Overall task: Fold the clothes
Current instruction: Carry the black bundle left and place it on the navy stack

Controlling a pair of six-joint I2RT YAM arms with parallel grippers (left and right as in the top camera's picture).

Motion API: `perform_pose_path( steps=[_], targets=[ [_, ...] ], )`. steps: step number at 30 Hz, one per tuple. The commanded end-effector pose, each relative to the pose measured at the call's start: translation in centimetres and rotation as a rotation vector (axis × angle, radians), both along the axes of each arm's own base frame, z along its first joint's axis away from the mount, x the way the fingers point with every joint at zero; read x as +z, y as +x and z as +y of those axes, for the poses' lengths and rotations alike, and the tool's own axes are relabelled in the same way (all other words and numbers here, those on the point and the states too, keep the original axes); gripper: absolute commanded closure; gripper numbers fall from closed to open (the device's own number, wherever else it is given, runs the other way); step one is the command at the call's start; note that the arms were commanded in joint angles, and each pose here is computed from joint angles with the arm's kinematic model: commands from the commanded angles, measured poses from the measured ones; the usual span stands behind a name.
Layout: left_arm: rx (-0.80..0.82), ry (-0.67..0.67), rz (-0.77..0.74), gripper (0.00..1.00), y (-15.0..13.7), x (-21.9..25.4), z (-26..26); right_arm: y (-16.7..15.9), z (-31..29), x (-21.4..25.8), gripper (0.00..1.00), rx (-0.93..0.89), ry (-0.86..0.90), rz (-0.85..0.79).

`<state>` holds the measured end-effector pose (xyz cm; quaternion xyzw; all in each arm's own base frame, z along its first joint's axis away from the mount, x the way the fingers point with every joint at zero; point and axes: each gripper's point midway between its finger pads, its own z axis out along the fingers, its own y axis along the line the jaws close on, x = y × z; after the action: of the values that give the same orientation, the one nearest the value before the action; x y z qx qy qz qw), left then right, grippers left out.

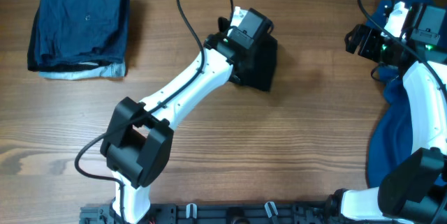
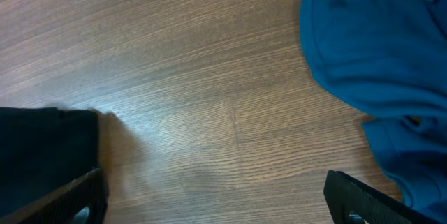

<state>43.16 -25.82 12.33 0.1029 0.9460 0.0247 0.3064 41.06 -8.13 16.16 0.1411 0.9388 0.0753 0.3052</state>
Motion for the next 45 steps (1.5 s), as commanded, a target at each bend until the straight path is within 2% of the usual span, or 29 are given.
perform_pose_path(
  steps=[1,10,15,17,22,25,27,30,34,39,41,45],
  targets=[
    [0.061,-0.038,-0.159,0.96,3.5,6.8,2.0,0.0,-0.3,-0.1,0.0,-0.009,-0.017,0.006],
    [0.261,-0.198,-0.402,0.96,10.2,16.1,8.7,0.0,-0.3,-0.1,0.0,-0.009,-0.017,0.006],
    [0.543,-0.358,-0.508,0.96,13.5,18.1,17.7,0.0,-0.3,-0.1,0.0,-0.009,-0.017,0.006],
    [0.624,-0.46,-0.533,0.96,14.5,18.7,21.2,0.0,-0.3,-0.1,0.0,-0.009,-0.017,0.006],
    [0.778,-0.874,-0.605,0.96,16.4,21.6,31.6,0.0,-0.3,-0.1,0.0,-0.009,-0.017,0.006],
    [0.824,-0.998,-0.651,0.96,16.0,23.1,36.7,0.0,-0.3,-0.1,0.01,-0.009,-0.017,0.006],
    [0.873,-1.039,-0.667,0.96,15.3,23.2,40.0,0.0,-0.3,-0.1,0.0,-0.01,-0.016,0.006],
    [0.931,-1.025,-0.655,0.96,14.3,22.2,43.0,0.0,-0.3,-0.1,0.0,-0.009,-0.017,0.006],
    [1.026,-0.986,-0.574,0.96,13.3,19.0,45.1,0.0,-0.3,-0.1,0.0,-0.009,-0.017,0.006],
    [1.056,-0.92,-0.474,0.96,13.5,14.5,45.8,0.0,-0.3,-0.1,0.0,-0.01,-0.016,0.006],
    [1.026,-0.914,-0.486,0.96,13.9,14.6,45.7,0.0,-0.3,-0.1,0.0,-0.01,-0.016,0.006],
    [0.81,-0.982,-0.587,0.96,15.8,18.7,44.3,0.0,-0.3,-0.1,0.0,-0.009,-0.017,0.005]
  ],
)
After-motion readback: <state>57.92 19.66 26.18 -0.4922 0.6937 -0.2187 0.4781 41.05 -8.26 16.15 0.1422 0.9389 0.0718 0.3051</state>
